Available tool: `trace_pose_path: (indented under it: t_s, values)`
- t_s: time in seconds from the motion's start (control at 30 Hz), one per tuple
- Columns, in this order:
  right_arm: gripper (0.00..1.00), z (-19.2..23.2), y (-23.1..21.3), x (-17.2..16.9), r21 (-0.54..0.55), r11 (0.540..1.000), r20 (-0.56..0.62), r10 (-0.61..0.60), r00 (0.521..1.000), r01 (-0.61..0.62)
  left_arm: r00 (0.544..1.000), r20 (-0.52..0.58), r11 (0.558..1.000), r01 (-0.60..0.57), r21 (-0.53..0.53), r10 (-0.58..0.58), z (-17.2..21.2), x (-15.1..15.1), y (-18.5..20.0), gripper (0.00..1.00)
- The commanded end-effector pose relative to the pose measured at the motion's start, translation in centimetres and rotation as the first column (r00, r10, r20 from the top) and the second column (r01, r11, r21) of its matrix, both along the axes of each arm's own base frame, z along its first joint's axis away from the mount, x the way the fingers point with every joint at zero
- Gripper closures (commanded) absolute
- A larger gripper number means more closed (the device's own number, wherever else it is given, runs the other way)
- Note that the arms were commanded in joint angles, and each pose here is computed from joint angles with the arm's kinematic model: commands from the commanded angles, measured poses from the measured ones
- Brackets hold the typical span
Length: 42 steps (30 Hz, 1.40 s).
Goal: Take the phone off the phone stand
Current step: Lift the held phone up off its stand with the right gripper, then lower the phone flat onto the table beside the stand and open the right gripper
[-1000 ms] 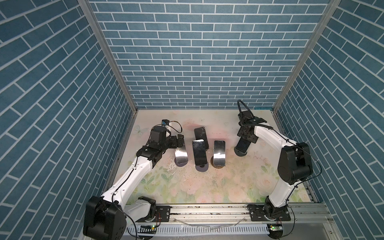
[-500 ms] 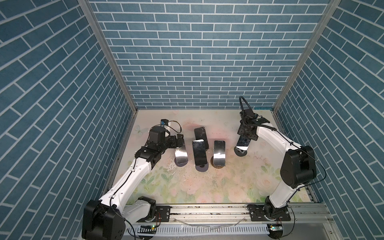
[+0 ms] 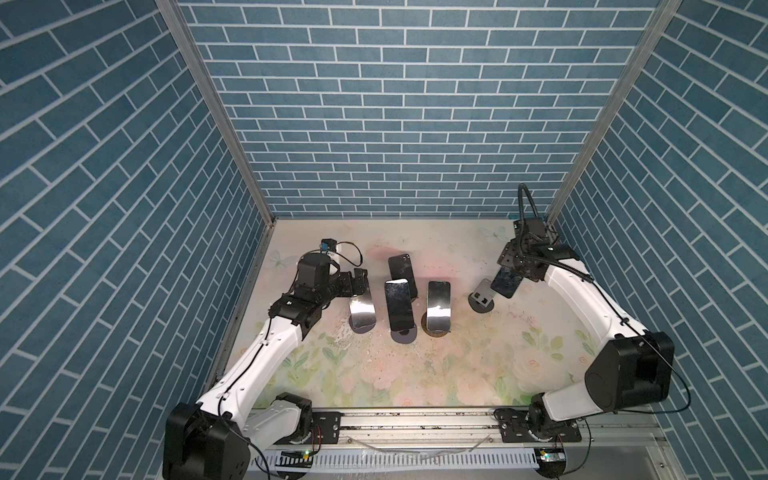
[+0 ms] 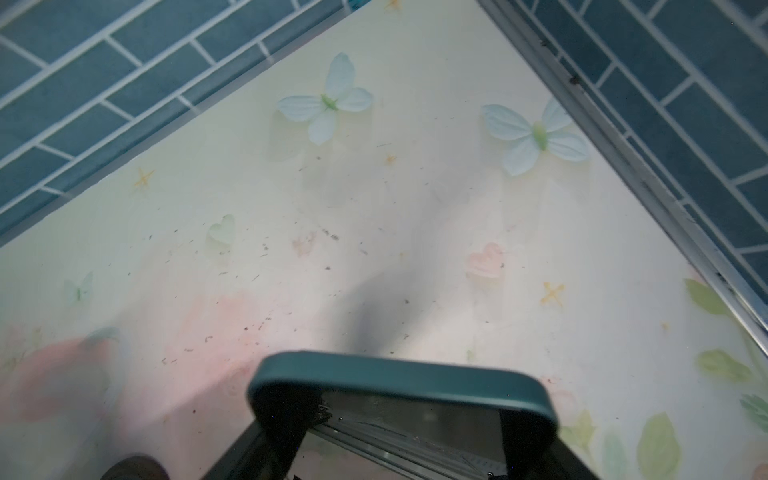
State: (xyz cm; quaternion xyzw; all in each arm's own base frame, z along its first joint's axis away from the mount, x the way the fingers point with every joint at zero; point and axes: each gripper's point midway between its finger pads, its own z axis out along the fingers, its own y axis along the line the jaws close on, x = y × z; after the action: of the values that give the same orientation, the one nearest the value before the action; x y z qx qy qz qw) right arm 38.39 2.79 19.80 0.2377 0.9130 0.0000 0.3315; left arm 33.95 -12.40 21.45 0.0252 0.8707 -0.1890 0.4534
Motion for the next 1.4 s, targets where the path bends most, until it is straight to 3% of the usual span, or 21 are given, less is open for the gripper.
trace_pose_path:
  t_s: [0.0,0.27,0.67,1.37]
  values:
    - [0.56,0.4,-2.2,-1.5,-0.028,0.999,0.008,-0.020,1.000,0.020,1.000,0.019,1.000,0.006,-0.012,-0.006,1.2,-0.2,-0.2,0.00]
    - [0.56,-3.8,-5.7,-2.9,-0.128,0.990,-0.104,-0.067,0.992,0.053,1.000,0.018,1.000,0.006,-0.014,-0.005,1.4,-0.3,-0.2,0.00]
    - [0.55,-11.7,-3.4,0.6,-0.066,0.992,-0.280,0.081,0.956,-0.104,1.000,0.013,1.000,-0.015,-0.002,0.015,1.8,-1.0,0.4,0.00]
    - [0.50,-16.1,-3.0,5.3,-0.071,0.981,-0.394,0.139,0.908,-0.181,1.000,0.021,1.000,-0.022,0.015,0.022,2.6,-1.6,0.9,0.00]
